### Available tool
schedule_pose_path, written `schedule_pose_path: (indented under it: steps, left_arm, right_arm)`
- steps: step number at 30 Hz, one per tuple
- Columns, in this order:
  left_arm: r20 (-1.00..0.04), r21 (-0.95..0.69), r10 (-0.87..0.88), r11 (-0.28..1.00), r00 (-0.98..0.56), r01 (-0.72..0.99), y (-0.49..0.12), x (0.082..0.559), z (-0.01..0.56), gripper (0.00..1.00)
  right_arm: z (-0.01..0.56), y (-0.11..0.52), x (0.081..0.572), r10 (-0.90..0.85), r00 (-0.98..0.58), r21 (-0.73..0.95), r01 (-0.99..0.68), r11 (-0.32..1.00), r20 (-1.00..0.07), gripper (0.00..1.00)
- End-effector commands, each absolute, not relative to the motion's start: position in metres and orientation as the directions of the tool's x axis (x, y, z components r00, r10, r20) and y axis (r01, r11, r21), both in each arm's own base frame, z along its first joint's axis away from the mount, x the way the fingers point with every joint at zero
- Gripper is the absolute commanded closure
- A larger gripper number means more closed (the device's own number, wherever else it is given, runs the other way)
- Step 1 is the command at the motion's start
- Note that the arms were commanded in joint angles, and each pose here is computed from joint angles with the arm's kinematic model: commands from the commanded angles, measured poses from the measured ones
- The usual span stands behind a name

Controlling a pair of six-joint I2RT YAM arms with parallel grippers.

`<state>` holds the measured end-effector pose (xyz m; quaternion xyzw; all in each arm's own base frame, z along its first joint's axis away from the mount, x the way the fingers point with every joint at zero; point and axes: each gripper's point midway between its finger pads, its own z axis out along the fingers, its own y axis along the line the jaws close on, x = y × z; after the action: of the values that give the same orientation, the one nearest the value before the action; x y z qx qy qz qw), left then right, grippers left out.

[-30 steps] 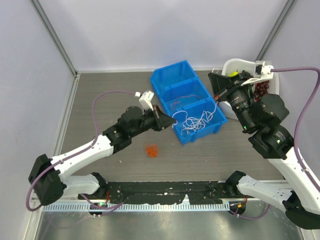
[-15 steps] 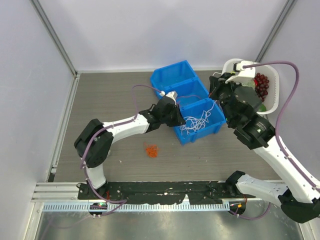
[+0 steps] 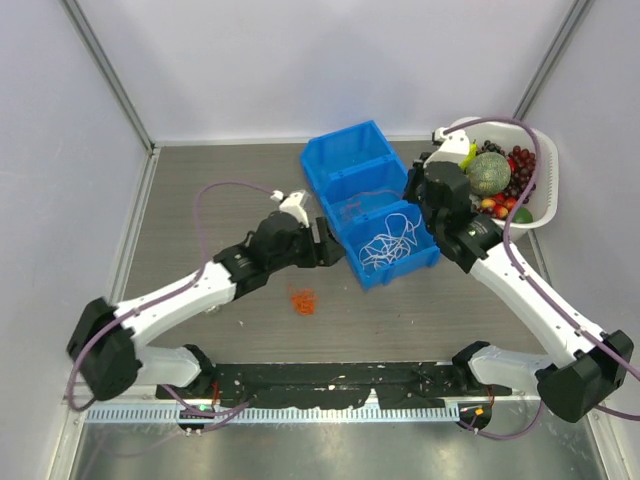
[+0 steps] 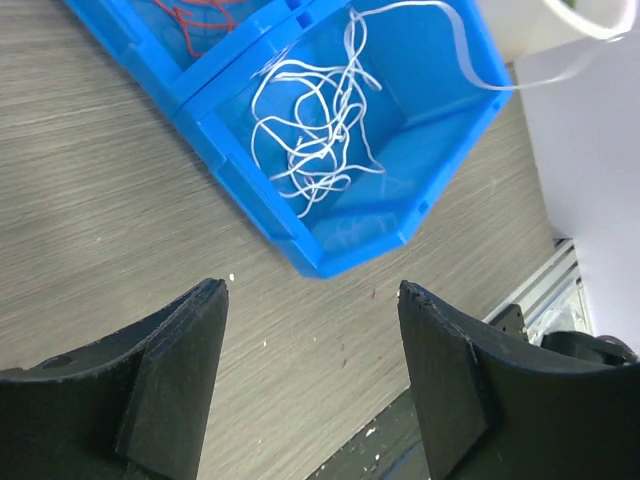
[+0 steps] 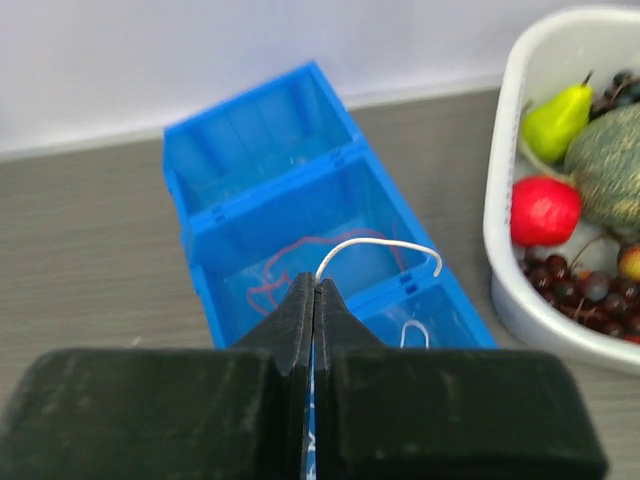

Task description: Untangle the cables

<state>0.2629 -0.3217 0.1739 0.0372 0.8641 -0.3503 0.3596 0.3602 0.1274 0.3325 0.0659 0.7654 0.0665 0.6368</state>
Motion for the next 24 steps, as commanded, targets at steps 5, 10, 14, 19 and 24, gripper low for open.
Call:
schedule_pose_path:
  steps: [5,10,14,19,24]
  left_arm:
    - [-0.692,-0.545,-0.215,0.781,-0.689,0.304,-0.26,0.227,0.187,0.22]
    - [-0.694,-0.516,-0.201,0.808,-0.691,0.283,-0.244,0.218,0.179,0.19]
    - [-0.683,-0.518,-0.205,0.812,-0.701,0.267,-0.243,0.218,0.176,0.18]
    - [-0.682,-0.51,-0.212,0.824,-0.7,0.247,-0.241,0.22,0.171,0.18]
    - [-0.666,-0.452,-0.183,0.87,-0.723,0.196,-0.229,0.219,0.141,0.24]
  right_arm:
    - [0.223,0.148,0.355,0.267,-0.403,0.276,0.037,0.961,-0.875,0.99]
    - [0.174,0.145,0.342,0.234,-0.513,0.242,0.054,0.969,-0.826,0.95]
    - [0.173,0.147,0.34,0.175,-0.56,0.193,0.027,0.981,-0.81,0.68]
    - [0.183,0.145,0.337,0.131,-0.579,0.154,0.009,0.988,-0.805,0.41]
    - [0.196,0.171,0.325,0.123,-0.571,0.223,-0.108,0.969,-0.812,0.39]
